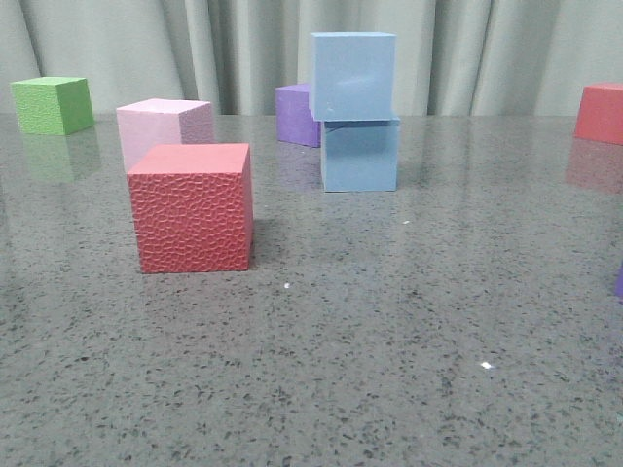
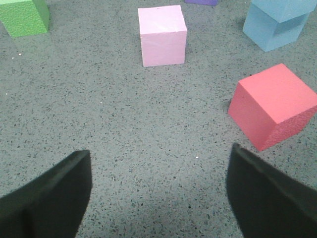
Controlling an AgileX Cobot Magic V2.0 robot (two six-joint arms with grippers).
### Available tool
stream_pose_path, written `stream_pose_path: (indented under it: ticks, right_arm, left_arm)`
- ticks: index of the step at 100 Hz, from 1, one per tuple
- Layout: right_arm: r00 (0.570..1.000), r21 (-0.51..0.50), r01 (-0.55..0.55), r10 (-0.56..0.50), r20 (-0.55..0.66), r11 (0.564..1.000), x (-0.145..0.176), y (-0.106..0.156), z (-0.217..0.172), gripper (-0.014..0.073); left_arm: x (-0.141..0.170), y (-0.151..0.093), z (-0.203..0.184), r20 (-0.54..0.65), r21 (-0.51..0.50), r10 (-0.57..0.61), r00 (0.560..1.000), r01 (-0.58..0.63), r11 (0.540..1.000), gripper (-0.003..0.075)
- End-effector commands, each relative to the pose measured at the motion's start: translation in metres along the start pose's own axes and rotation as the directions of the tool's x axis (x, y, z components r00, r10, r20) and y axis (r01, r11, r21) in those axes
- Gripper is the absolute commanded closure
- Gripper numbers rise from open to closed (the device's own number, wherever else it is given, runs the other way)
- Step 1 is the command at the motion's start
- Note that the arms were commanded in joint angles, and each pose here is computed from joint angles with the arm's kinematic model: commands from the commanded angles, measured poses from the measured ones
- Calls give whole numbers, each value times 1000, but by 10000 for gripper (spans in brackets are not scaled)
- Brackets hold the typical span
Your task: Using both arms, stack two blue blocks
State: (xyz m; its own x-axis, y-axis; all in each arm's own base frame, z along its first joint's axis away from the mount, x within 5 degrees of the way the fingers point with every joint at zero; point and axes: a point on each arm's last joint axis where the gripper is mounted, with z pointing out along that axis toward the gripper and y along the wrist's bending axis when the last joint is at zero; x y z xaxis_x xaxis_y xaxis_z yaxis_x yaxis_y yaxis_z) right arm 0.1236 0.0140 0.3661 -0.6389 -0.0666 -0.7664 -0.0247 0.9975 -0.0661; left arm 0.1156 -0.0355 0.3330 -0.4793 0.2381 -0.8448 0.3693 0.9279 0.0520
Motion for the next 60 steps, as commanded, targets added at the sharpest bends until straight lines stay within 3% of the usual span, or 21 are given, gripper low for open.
stream_pose_path:
  ticks: [1,17,50,55,60]
  right_arm:
    - [995,-8,-1,1,100,1000,-12,-1,-7,-9]
    - [995,-7,-1,2,97,1000,-11,-1,-7,128]
    - [996,-6,-1,2,94,1000,-11,-1,-7,673]
    - [996,-6,-1,2,94,1000,-11,-1,-7,722]
    - [996,-6,-1,2,94,1000,-11,-1,-7,714]
  left_arm:
    - [-14,1,-6,106,-8,-27,994,28,1000,253]
    - [-14,1,-6,106,-8,-27,994,28,1000,365]
    - [-15,1,-6,118,-11,-27,993,28,1000,625]
    - [-16,2,-6,129,-14,-27,991,29,999,670]
    - [-17,2,-6,144,-18,-26,989,29,999,722]
